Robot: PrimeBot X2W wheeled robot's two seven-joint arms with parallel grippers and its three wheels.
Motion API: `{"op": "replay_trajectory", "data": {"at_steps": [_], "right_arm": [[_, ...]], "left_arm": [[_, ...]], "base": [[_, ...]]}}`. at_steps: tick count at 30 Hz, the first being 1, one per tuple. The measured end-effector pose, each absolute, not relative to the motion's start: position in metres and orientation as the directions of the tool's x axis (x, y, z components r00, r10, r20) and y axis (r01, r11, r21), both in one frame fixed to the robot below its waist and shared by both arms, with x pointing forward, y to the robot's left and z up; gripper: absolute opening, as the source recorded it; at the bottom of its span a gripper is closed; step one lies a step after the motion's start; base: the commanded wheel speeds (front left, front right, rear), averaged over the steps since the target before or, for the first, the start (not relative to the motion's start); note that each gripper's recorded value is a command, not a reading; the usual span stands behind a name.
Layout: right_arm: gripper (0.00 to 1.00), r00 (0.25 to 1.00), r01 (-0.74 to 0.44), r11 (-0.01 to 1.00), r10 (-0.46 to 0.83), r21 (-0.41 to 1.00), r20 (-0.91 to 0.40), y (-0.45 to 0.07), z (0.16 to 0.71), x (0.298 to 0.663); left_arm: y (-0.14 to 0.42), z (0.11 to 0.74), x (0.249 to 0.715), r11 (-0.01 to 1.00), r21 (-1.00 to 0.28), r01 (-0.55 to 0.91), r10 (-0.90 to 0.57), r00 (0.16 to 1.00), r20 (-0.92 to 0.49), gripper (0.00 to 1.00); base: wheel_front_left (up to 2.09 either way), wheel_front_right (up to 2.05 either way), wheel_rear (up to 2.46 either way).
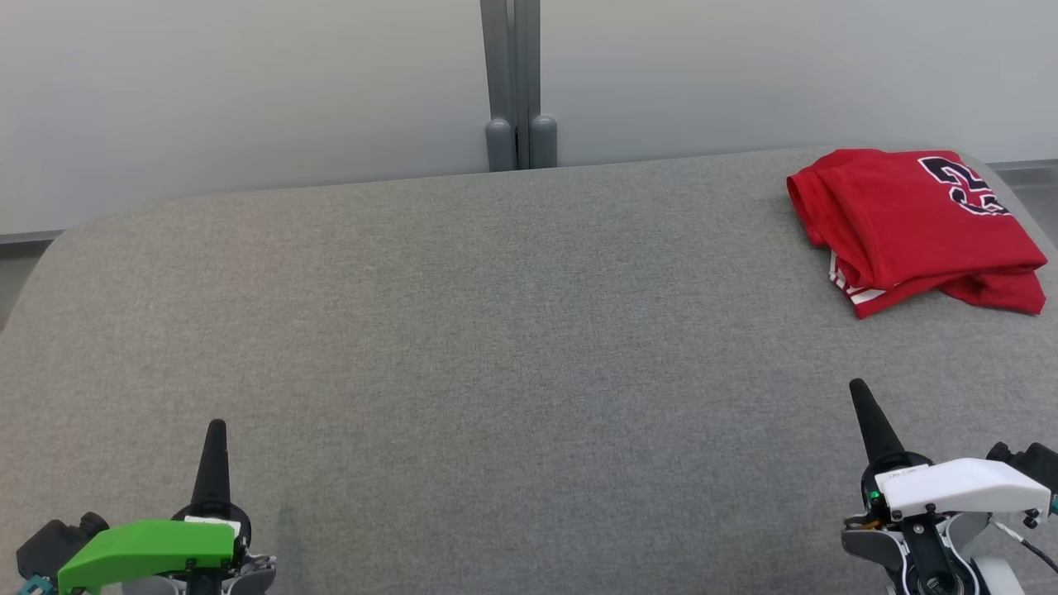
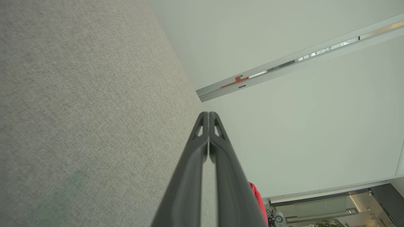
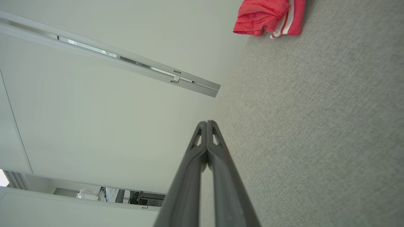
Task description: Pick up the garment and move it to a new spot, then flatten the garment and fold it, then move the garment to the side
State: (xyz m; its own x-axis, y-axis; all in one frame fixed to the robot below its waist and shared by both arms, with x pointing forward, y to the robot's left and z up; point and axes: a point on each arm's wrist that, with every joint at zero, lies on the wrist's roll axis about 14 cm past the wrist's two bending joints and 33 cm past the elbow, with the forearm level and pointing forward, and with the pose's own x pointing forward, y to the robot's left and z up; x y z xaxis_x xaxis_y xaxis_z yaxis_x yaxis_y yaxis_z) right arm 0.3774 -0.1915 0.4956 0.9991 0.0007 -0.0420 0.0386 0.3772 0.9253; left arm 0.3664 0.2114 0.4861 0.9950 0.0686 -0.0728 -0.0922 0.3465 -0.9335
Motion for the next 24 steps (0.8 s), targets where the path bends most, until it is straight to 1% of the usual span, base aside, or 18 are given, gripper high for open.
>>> {"op": "replay_trajectory", "data": {"at_steps": [24], "right_arm": [[0.0,1.0,0.028,0.184,0.001,0.983,-0.029,-0.1955,0.5002,0.3832]], "left_arm": [[0.2052,0.4933,0.3766,0.166,-0.985,-0.057,0.034,0.998,-0.052,0.0]], "base": [[0.0,0.0,0.0]]}}
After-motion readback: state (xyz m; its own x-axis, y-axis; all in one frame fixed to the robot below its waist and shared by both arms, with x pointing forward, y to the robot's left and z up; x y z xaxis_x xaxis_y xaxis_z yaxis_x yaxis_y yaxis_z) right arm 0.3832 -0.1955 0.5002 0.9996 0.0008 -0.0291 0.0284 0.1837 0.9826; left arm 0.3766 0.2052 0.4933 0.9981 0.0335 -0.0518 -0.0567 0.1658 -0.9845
